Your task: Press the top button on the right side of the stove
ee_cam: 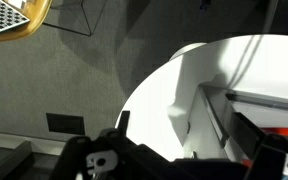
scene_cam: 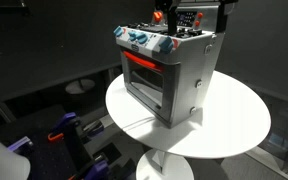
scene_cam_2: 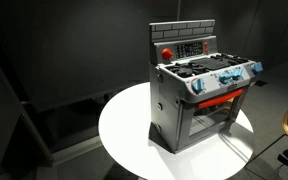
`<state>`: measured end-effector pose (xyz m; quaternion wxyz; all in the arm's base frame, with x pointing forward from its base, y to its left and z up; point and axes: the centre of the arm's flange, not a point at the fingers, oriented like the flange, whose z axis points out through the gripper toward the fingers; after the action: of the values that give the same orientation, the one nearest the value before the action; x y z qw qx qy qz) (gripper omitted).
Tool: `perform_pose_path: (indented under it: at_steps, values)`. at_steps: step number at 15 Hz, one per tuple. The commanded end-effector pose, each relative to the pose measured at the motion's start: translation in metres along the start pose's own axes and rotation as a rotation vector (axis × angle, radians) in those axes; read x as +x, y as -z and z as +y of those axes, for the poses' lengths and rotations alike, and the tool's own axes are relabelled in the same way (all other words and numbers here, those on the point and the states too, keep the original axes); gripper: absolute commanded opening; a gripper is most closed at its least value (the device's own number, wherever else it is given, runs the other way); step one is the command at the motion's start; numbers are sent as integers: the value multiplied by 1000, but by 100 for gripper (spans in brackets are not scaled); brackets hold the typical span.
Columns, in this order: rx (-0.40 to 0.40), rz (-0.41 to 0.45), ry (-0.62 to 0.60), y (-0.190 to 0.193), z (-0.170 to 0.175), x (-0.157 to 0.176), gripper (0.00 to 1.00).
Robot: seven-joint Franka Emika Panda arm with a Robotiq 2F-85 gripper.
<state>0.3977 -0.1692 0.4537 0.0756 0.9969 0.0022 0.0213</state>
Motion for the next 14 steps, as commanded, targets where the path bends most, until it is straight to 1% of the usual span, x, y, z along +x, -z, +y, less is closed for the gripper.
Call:
perform_pose_path:
  at_steps: [1, 4, 5, 9, 14]
  values:
    - [-1, 2, 0, 1, 0, 0, 100]
    - [-1, 3, 0, 2, 0, 0, 100]
    - [-10, 28, -14, 4, -1, 3, 100]
    - [12, 119, -40, 16, -7, 24, 100]
    - [39, 236, -66, 28, -24, 55, 100]
